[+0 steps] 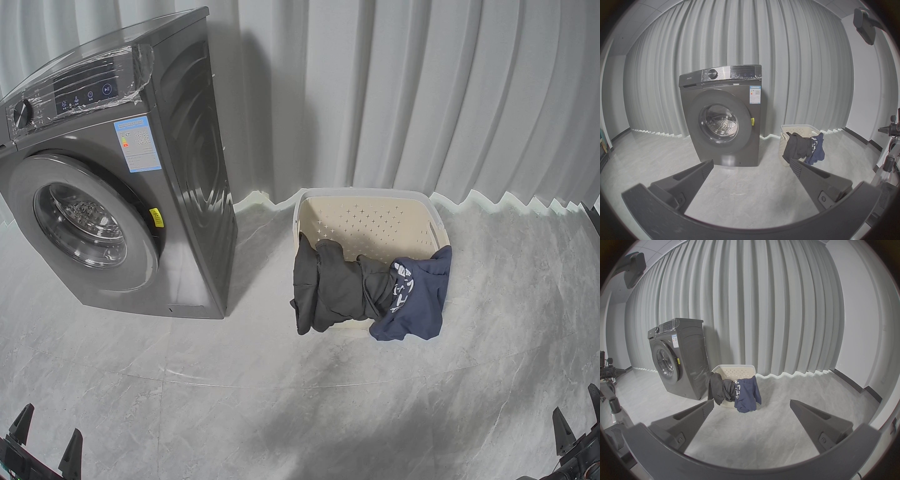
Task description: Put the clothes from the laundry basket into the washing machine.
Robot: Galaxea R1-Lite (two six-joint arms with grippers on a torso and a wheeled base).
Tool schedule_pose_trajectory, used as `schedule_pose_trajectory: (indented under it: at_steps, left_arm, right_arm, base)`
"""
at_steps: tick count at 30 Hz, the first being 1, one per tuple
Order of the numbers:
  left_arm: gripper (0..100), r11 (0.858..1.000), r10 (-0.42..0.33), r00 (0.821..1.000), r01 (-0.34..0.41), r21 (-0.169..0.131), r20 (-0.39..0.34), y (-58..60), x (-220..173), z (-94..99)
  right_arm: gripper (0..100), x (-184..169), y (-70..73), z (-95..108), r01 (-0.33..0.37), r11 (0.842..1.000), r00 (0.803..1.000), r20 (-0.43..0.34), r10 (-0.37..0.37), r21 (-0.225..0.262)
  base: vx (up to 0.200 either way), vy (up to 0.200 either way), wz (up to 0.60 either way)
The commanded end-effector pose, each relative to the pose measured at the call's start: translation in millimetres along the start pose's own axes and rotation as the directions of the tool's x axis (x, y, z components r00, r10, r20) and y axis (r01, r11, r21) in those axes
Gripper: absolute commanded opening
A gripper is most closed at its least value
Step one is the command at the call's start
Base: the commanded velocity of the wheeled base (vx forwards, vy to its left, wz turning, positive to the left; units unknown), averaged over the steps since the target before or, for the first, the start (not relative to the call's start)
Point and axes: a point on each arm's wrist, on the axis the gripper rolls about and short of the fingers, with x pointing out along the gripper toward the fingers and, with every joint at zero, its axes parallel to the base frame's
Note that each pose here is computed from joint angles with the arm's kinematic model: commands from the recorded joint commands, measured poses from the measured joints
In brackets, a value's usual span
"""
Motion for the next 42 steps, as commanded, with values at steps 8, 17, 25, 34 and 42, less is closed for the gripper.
schedule_pose_trajectory:
  at_steps: [8,17,25,34,42]
  left_arm:
    - [100,1.000,-0.002,1.000,0.002,0.001,0.003,-0.1,-0.2,-4.8]
    - [100,1.000,0.000,1.000,0.000,0.000,0.002,0.0,-0.1,-4.9]
    - [100,1.000,0.000,1.000,0.000,0.000,0.002,0.0,-0.1,-4.9]
    - [100,1.000,0.000,1.000,0.000,0.000,0.002,0.0,-0.1,-4.9]
    - [100,1.000,-0.002,1.000,0.002,0.000,0.002,-0.1,-0.1,-4.9]
  right_arm:
    - [100,-0.2,0.0,-3.0,0.000,1.000,1.000,0.004,0.000,0.000]
    - [100,-0.2,0.0,-3.0,0.001,1.000,1.000,0.004,-0.001,0.000]
    - [100,-0.2,0.0,-3.0,0.001,1.000,1.000,0.004,-0.001,0.000]
    - [100,-0.2,0.0,-3.0,0.001,1.000,1.000,0.004,-0.001,0.000]
    - [100,-0.2,0.0,-3.1,0.000,1.000,1.000,0.003,0.000,0.000]
  base:
    - [0.000,-0.100,0.00]
    - [0.089,0.000,0.00]
    - [0.200,0.000,0.00]
    - [0.200,0.000,0.00]
    - [0.000,0.000,0.00]
